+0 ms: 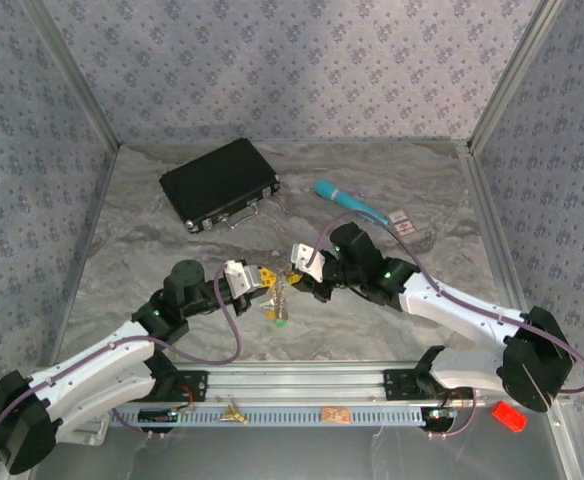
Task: Put the keys on the keyring
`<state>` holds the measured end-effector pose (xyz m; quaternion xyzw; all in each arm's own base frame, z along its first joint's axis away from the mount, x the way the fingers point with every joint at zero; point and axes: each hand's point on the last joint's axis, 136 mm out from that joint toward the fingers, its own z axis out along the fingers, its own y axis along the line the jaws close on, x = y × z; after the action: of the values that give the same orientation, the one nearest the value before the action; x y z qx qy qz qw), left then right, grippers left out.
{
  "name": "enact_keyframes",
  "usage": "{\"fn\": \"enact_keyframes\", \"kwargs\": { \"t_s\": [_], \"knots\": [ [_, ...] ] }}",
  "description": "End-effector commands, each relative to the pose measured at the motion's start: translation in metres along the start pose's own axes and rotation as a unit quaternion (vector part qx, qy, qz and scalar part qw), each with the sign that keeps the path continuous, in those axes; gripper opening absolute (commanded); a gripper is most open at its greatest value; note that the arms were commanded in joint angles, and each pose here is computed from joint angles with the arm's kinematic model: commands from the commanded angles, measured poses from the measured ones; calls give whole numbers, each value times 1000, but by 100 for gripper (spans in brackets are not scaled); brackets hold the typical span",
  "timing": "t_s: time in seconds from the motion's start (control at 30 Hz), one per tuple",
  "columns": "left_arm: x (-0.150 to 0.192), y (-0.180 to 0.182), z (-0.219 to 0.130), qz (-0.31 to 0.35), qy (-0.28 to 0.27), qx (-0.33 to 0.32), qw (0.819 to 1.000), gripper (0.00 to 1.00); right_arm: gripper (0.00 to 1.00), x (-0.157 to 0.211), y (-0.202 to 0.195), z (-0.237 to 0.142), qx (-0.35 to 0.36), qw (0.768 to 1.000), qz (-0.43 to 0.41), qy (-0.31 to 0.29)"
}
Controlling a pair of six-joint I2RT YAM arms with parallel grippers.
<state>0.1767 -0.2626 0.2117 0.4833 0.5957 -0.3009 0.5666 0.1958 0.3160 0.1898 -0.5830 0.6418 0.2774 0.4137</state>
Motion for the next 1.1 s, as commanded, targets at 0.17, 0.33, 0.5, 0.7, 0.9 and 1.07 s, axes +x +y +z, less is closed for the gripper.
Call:
{"fn": "enact_keyframes", "kwargs": {
  "t_s": [0.17,0.33,0.5,0.7,0.9,1.07],
  "knots": [
    [-6,7,3,4,7,-9,1000,32,0,-24,-10,-15,29,999,-33,22],
    [-10,13,-7,5,-6,-41,999,61,0,-45,-18,-11,34,998,-44,28],
    [-23,35,-41,8,-34,-137,990,94,0,-73,-26,9,30,997,-63,19],
    [-57,80,-134,-4,-113,-350,930,98,0,-132,-50,45,39,995,-82,-40],
    [-64,97,-184,-25,-122,-444,887,99,0,-115,-61,96,32,995,-94,-11],
    [-57,107,-172,-42,-101,-457,883,99,0,-37,-53,111,21,990,-103,97]
  ]
}}
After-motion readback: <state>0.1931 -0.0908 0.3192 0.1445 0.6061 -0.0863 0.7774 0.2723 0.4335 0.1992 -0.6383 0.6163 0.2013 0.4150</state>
